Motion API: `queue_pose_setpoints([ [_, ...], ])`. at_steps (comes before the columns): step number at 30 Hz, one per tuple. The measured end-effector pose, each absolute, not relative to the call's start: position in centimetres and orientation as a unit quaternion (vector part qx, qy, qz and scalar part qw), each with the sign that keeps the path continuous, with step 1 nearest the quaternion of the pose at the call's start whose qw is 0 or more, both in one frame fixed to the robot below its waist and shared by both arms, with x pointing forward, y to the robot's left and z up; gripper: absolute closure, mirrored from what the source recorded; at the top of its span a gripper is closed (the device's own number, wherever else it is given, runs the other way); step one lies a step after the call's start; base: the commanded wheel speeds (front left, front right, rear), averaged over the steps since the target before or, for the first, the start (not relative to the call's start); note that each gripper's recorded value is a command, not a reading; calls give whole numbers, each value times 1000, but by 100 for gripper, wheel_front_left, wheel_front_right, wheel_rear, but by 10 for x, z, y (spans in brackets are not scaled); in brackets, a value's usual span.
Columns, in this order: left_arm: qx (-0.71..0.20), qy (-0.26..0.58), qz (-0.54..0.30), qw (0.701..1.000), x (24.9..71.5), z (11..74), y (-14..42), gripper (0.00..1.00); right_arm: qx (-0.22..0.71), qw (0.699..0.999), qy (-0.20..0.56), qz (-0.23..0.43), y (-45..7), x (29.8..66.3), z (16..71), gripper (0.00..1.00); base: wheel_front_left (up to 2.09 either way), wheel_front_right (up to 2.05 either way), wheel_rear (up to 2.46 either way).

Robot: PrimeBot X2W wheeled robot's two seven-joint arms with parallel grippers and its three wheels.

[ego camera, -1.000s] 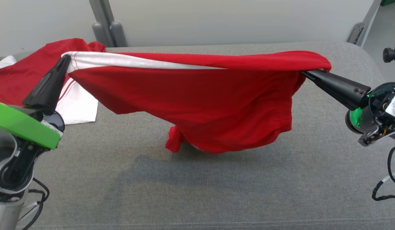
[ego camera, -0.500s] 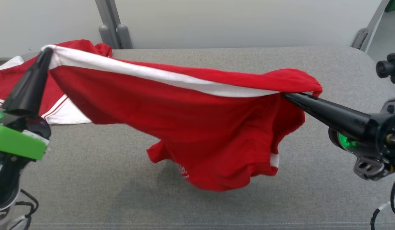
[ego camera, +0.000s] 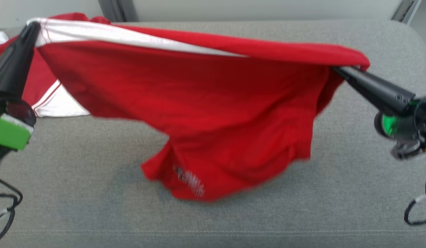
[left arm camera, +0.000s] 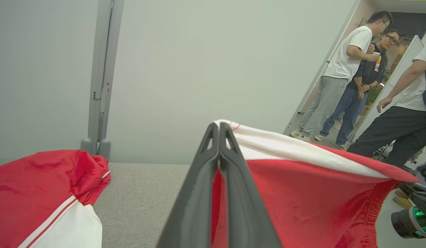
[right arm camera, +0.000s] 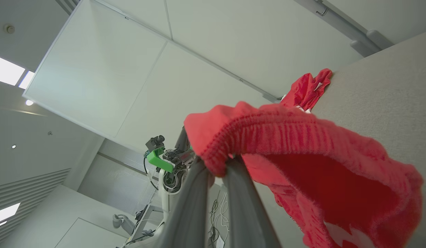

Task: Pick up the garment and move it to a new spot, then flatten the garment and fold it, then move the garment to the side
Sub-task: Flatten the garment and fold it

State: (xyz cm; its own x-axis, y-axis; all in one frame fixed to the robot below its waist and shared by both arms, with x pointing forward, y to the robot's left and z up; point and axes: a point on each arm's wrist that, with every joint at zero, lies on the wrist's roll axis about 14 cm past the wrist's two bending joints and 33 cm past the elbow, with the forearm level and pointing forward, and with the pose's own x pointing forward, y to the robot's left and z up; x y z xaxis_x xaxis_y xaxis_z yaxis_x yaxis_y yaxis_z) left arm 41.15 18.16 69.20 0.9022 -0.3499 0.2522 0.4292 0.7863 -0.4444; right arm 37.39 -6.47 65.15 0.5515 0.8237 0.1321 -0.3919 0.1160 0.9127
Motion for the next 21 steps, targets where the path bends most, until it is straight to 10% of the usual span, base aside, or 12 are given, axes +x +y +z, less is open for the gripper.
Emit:
queue_pose_setpoints([
  [9,-262,-104,-188,941,483,697,180,100,472,794,104,369,-65,478,665,100,0,0,0],
  [15,-275,-228,-193,914,511,746,180,100,476,794,28,376,-48,515,694,100,0,0,0],
  [21,-263,-208,-203,920,528,698,169,100,449,813,99,357,-41,532,628,100,0,0,0],
])
